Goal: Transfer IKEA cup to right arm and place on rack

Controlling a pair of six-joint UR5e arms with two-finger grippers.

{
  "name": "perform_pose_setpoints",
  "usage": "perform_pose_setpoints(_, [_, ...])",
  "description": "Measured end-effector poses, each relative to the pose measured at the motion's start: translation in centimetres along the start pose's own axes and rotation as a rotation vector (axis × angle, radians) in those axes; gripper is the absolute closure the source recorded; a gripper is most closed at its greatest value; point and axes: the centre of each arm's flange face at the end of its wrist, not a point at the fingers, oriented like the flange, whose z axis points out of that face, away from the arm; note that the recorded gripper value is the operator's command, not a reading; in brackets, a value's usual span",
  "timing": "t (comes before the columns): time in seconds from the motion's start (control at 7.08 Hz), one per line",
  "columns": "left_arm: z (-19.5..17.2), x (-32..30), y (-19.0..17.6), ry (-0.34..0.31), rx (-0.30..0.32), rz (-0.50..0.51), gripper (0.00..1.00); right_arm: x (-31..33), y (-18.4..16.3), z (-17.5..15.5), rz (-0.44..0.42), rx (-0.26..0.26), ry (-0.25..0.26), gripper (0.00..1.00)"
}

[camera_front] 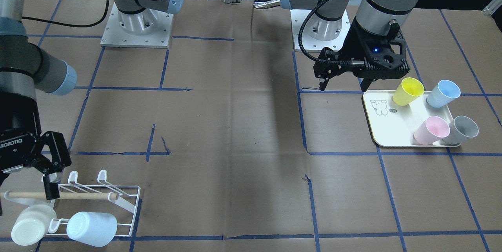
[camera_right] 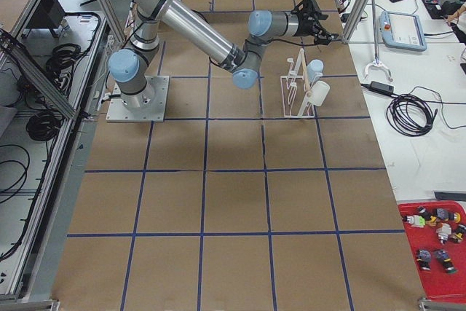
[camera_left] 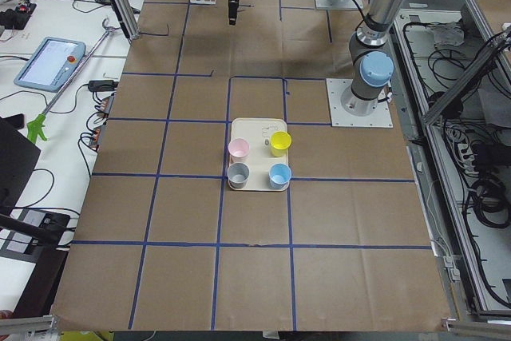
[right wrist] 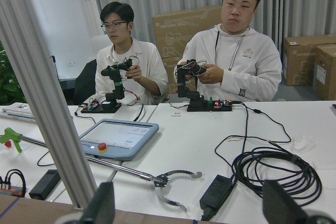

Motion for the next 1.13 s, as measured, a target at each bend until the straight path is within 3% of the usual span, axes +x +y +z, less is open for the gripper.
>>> perform_pose_setpoints(0.14, [0.1,0.0,0.0,0.0,-0.001,0.0,0.0,-2.3,-1.3,-0.7,0.077,-0.094,-0.007,0.0])
perform_pose_setpoints(0.42, [0.2,0.0,-0.1,0.0,-0.003,0.0,0.0,-6.7,-1.9,-2.1,0.192,-0.366,0.054,0.0])
perform_pose_setpoints(0.85, [0.2,0.0,-0.1,-0.001,-0.004,0.0,0.0,-11.1,-0.6,-4.9,0.265,-0.789,0.154,0.0])
perform_pose_setpoints(1.13, [0.2,0.0,-0.1,-0.002,-0.004,0.0,0.0,-12.0,0.4,-8.3,0.277,-1.069,0.264,0.0])
